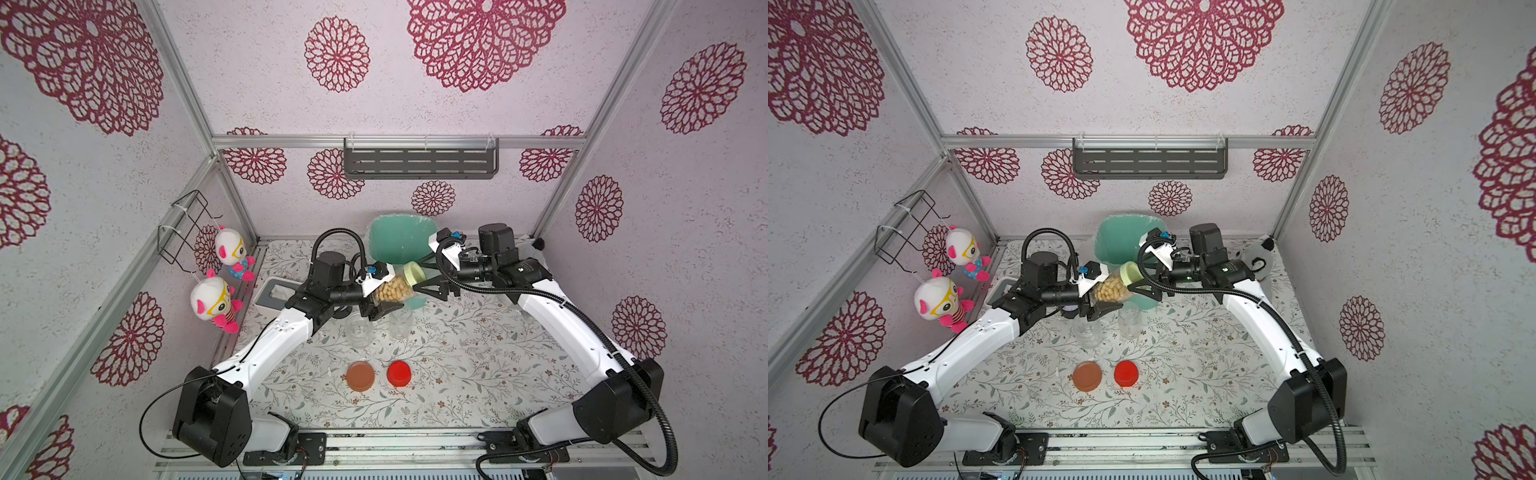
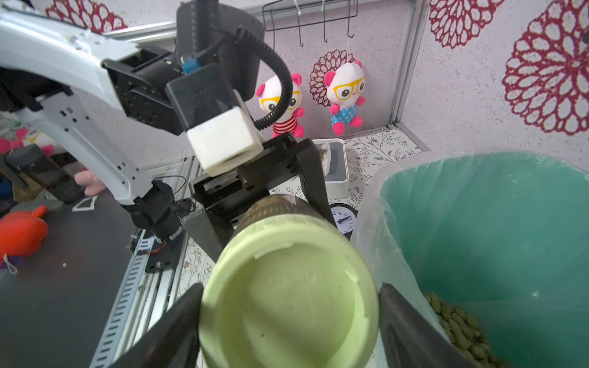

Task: Empty moldy peanuts from jars
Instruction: Unscrew the lid from the jar.

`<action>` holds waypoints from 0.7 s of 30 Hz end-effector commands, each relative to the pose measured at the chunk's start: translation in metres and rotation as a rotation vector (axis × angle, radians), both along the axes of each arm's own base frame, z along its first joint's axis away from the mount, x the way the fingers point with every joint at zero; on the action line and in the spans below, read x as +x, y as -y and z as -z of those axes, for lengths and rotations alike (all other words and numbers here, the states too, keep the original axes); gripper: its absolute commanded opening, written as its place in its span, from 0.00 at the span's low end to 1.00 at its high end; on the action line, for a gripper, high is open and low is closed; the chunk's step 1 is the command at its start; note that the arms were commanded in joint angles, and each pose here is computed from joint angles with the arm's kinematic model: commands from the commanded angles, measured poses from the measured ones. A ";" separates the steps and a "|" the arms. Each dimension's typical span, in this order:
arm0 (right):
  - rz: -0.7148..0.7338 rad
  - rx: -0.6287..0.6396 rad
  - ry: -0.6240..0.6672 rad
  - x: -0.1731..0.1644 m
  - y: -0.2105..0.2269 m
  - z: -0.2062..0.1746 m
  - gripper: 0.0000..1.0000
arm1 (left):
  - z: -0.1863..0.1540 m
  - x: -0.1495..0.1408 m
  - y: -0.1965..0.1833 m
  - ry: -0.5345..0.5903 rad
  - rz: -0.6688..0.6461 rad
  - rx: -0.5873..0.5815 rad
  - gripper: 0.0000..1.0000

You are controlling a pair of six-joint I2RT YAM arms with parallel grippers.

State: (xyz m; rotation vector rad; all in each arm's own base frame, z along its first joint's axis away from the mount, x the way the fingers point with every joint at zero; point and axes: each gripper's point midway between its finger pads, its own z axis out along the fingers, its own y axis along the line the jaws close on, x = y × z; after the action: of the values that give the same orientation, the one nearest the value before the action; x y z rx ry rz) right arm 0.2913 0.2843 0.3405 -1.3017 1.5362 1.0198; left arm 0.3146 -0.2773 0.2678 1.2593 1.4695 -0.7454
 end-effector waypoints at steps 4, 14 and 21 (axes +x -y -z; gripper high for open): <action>-0.053 -0.129 0.143 0.002 0.015 0.017 0.32 | -0.043 -0.001 -0.012 0.091 0.011 -0.068 0.00; -0.079 -0.099 0.170 -0.001 0.011 0.005 0.55 | -0.040 0.000 -0.012 0.088 0.015 -0.064 0.00; -0.064 0.027 0.204 -0.010 0.007 -0.019 0.99 | -0.037 0.001 -0.013 0.089 0.007 -0.058 0.00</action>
State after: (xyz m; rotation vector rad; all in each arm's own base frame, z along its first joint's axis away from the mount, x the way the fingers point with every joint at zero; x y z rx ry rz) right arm 0.2881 0.2798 0.3258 -1.4435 1.4390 0.9216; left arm 0.3141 -0.2690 0.2618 1.2640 1.4980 -0.7668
